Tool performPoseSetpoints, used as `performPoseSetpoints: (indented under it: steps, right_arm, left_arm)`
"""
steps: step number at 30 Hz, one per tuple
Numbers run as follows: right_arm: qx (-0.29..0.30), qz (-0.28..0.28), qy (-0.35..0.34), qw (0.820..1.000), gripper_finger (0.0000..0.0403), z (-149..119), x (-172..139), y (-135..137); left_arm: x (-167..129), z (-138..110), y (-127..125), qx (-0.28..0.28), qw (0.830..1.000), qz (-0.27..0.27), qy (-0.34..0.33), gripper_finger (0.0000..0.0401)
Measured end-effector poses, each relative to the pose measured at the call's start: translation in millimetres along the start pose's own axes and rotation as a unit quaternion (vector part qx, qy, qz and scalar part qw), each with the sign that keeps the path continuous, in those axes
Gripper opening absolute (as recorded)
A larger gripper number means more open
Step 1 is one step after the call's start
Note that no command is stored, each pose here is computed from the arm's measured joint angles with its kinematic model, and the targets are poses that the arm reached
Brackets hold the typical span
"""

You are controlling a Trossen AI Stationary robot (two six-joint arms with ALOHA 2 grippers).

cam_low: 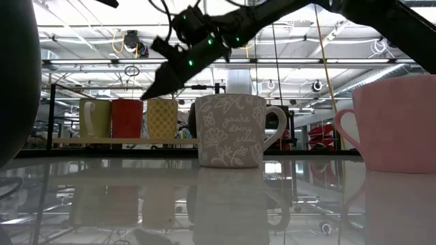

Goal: Place coffee mugs
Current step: Put the yellow patterned mug on the shelf

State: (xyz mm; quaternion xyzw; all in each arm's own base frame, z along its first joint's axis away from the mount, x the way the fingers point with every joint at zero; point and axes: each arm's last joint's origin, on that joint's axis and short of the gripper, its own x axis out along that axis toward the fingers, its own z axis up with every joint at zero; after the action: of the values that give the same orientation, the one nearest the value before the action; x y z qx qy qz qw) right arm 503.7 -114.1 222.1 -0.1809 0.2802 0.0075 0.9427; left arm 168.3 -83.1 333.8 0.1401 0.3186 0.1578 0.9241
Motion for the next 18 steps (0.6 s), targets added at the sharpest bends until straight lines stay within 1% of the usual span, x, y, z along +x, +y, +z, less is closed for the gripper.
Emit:
performPoseSetpoints:
  steps: [3,6,10,15,18]
  right_arm:
    - [0.005,-0.003,0.009,1.000,0.0097,-18,6,1]
    - [0.004,-0.021,0.001,1.000,0.0074,-29,9,-2]
    - [-0.004,-0.059,0.004,0.998,0.0042,-38,11,-6]
    - [-0.015,-0.070,0.005,0.997,0.0012,-41,9,-13]
    - [-0.013,-0.075,0.008,0.997,0.0002,-43,9,-16]
  left_arm:
    - [0,1,0,-0.001,1.000,-0.001,-0.005,0.0282]
    - [0,2,0,-0.002,1.000,-0.001,-0.007,0.0282]
    - [0,2,-1,-0.004,1.000,-0.001,-0.009,0.0282]
    - [0,2,-1,-0.005,1.000,-0.001,-0.010,0.0282]
    - [0,2,-1,-0.005,1.000,-0.001,-0.010,0.0282]
